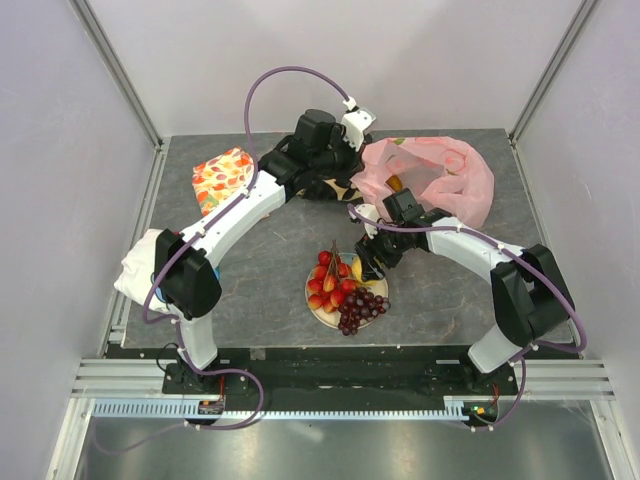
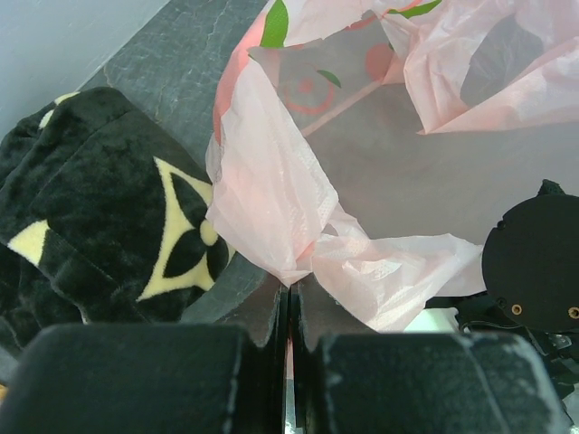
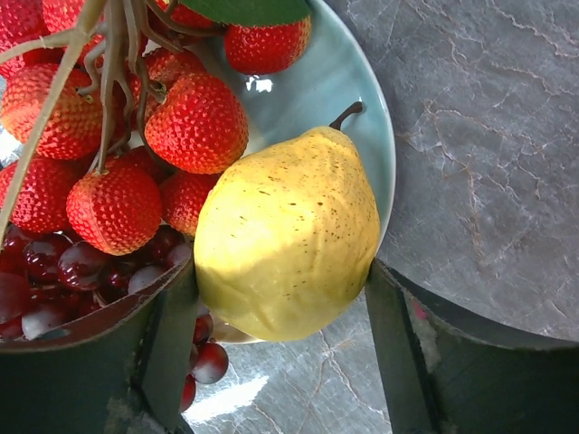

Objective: Take the fake fruits out of the plastic bag
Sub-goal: Place the fake fruit on the plate, then adjust the plastic bag at the center of the board.

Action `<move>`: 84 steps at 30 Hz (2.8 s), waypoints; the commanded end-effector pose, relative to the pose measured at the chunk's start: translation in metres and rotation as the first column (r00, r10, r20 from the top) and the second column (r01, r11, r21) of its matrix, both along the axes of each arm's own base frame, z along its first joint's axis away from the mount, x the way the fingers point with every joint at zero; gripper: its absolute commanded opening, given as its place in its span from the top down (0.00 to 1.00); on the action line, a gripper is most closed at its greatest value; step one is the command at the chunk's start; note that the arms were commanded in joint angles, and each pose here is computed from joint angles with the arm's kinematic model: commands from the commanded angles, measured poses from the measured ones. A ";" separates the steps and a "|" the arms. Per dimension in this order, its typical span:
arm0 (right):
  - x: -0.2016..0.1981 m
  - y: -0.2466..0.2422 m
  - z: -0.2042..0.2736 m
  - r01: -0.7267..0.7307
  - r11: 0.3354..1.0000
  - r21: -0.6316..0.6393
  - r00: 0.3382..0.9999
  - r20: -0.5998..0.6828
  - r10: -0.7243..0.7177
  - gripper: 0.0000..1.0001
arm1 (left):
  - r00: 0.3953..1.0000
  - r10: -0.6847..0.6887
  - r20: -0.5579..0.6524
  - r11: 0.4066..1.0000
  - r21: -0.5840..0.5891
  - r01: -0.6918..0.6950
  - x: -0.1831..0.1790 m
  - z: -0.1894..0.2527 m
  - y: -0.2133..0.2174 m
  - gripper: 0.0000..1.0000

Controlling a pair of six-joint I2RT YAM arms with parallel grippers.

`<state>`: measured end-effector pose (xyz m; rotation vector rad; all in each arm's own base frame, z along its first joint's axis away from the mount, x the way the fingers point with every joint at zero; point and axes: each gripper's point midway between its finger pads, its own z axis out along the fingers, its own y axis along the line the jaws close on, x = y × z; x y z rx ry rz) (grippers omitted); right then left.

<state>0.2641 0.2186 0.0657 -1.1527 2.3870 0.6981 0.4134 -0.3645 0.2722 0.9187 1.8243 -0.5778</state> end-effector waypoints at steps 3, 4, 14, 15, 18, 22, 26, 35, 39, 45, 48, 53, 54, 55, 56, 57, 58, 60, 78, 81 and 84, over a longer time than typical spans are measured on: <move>0.002 0.002 0.011 0.000 1.000 0.014 1.000 0.011 0.000 0.19 | 0.998 -0.035 0.045 0.998 -0.059 0.038 -0.009 0.032 -0.007 0.98; 0.001 0.001 0.012 -0.005 1.000 0.013 1.000 0.006 0.005 0.18 | 0.998 -0.035 0.045 0.998 -0.059 0.038 -0.009 0.032 -0.007 0.98; 0.008 -0.007 0.032 0.003 1.000 -0.001 1.000 0.028 -0.003 0.02 | 0.998 -0.044 0.048 0.997 -0.063 0.047 -0.009 0.034 -0.010 0.98; 0.013 -0.007 0.043 -0.002 1.000 0.010 0.998 0.061 0.001 0.02 | 0.998 -0.044 0.050 0.997 -0.066 0.047 -0.009 0.035 -0.010 0.98; 0.015 -0.011 0.064 -0.023 1.000 0.011 0.995 0.101 0.022 0.02 | 0.998 -0.048 0.047 0.996 -0.066 0.051 -0.009 0.034 -0.011 0.99; 0.013 -0.016 0.083 -0.065 0.998 0.000 0.987 0.150 0.064 0.02 | 0.998 -0.048 0.043 0.996 -0.073 0.051 -0.007 0.034 -0.013 0.98; -0.001 -0.022 0.108 -0.125 0.992 0.006 0.974 0.190 0.121 0.02 | 0.998 -0.047 0.031 0.996 -0.070 0.049 -0.007 0.030 -0.014 0.98; 0.001 -0.027 0.235 -0.148 0.971 0.189 0.903 0.426 0.055 0.09 | 0.997 -0.070 -0.030 0.997 -0.047 0.068 -0.023 0.010 -0.007 0.98; 0.038 -0.042 0.217 0.009 0.981 0.196 0.885 0.456 -0.100 0.16 | 0.993 -0.080 -0.086 0.997 -0.027 0.078 -0.041 -0.008 0.003 0.98; 0.093 -0.084 0.103 0.308 0.951 0.033 0.879 0.372 -0.297 0.25 | 0.983 -0.092 -0.159 0.996 -0.005 0.092 -0.071 -0.032 0.020 0.98; 0.101 -0.121 0.069 0.454 0.888 -0.072 0.860 0.296 -0.415 0.26 | 0.982 -0.086 -0.169 0.996 0.008 0.089 -0.076 -0.038 0.026 0.98; 0.086 -0.180 0.069 0.543 0.803 -0.244 0.822 0.348 -0.450 0.24 | 0.978 -0.095 -0.185 0.994 0.041 0.104 -0.084 -0.051 0.031 0.98; 0.078 -0.189 0.067 0.550 0.789 -0.272 0.821 0.347 -0.453 0.24 | 0.981 -0.103 -0.165 0.992 0.062 0.114 -0.084 -0.053 0.032 0.98; 0.072 -0.193 0.064 0.547 0.787 -0.286 0.825 0.344 -0.448 0.22 | 0.982 -0.113 -0.153 0.989 0.079 0.126 -0.087 -0.056 0.029 0.98; 0.063 -0.198 0.061 0.551 0.776 -0.308 0.824 0.345 -0.449 0.21 | 0.985 -0.102 -0.140 0.988 0.104 0.117 -0.086 -0.059 0.031 0.98; 0.055 -0.199 0.058 0.545 0.774 -0.323 0.832 0.323 -0.451 0.21 | 0.986 -0.114 -0.118 0.984 0.126 0.129 -0.085 -0.059 0.031 0.98; 0.050 -0.189 0.057 0.519 0.803 -0.292 0.849 0.286 -0.445 0.19 | 0.986 -0.119 -0.119 0.981 0.141 0.136 -0.087 -0.063 0.029 0.98; 0.043 -0.175 0.066 0.466 0.851 -0.241 0.879 0.233 -0.416 0.17 | 0.988 -0.113 -0.104 0.979 0.160 0.129 -0.084 -0.061 0.029 0.98; 0.098 -0.122 0.110 0.216 0.976 -0.013 0.946 0.249 -0.206 0.35 | 0.988 -0.106 -0.109 0.982 0.147 0.121 -0.081 -0.054 0.013 0.98; 0.116 -0.151 0.070 0.323 0.938 -0.123 0.922 0.266 -0.282 0.37 | 0.991 -0.091 -0.099 0.986 0.134 0.104 -0.077 -0.048 0.011 0.99; 0.128 -0.189 0.044 0.477 0.854 -0.208 0.871 0.244 -0.427 0.37 | 0.991 -0.086 -0.099 0.989 0.115 0.097 -0.078 -0.043 0.010 0.98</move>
